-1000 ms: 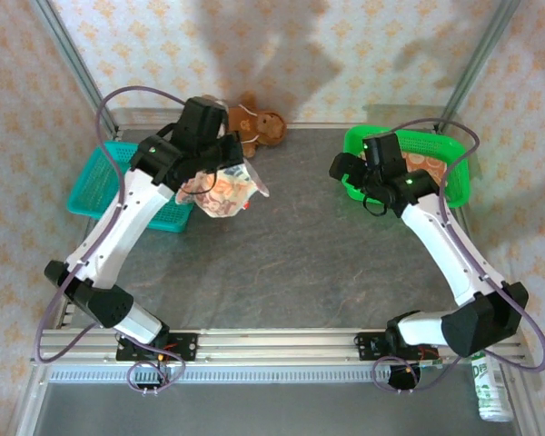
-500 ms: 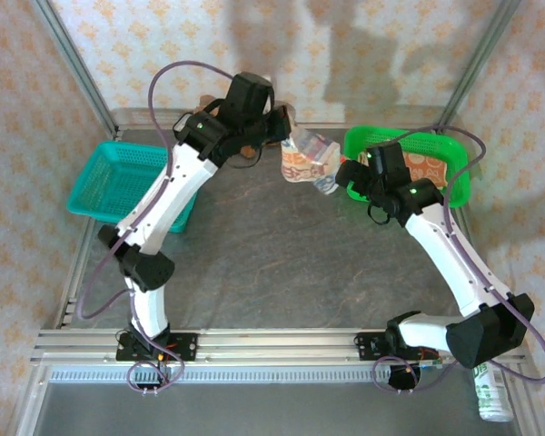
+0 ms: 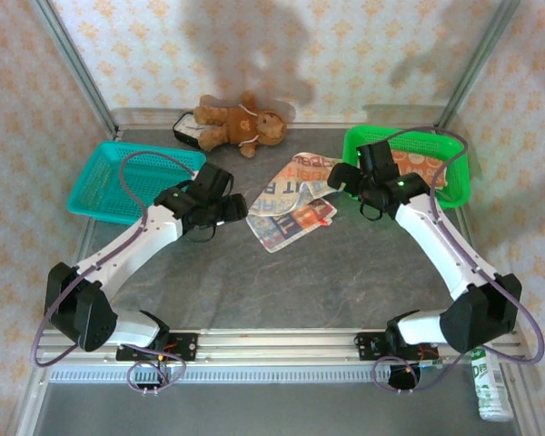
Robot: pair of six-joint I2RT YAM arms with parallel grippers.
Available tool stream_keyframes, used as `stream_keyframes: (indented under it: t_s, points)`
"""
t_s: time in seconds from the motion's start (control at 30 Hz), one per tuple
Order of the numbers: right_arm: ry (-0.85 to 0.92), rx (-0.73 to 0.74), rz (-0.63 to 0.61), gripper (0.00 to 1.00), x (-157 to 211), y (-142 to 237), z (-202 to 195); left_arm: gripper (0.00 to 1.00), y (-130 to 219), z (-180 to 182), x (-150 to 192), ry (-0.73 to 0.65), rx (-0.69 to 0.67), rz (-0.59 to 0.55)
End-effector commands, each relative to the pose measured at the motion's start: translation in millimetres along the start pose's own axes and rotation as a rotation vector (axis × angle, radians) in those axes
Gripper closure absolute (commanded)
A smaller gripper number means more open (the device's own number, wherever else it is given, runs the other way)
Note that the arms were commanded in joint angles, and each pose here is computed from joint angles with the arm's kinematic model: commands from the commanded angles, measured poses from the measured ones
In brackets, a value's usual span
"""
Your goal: Fold and stack the towels
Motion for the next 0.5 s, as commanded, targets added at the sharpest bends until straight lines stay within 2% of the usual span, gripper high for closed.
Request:
stream_keyframes:
  t_s: [0.0, 0.13, 0.17, 0.27, 0.37, 0.47]
  points:
    - [-0.005, -0.011, 0.037, 0.01, 9, -14, 2, 0.27, -13, -12, 1, 0.006, 0.069, -0.005]
    - [0.023, 0.003, 0.104, 0.01, 23, -34, -3, 0.37, -43, -26, 16, -0.013, 0.076, 0.067]
    - [0.031, 0.009, 0.124, 0.00, 28, -40, -5, 0.42, -51, -30, 20, -0.017, 0.072, 0.087]
    - [0.044, 0.025, 0.155, 0.07, 38, -51, -11, 0.49, -72, -43, 35, -0.016, 0.048, 0.143]
    - [0.042, 0.036, 0.153, 0.10, 42, -55, -16, 0.61, -90, -54, 51, 0.001, 0.022, 0.190]
    - [0.043, 0.045, 0.149, 0.10, 43, -55, -18, 0.62, -100, -63, 65, 0.000, -0.024, 0.213]
Point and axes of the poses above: each hand's point on the last joint's axis, 136 mm out from that joint toward the fingers, its own y axis back along the fingers, its own z axis along the line the jaws close on, x = y × z, the point moved 7 cm from there along y, back along the fingers, and after that the axes turned 3 degrees about -y, right-handed, at the moved point
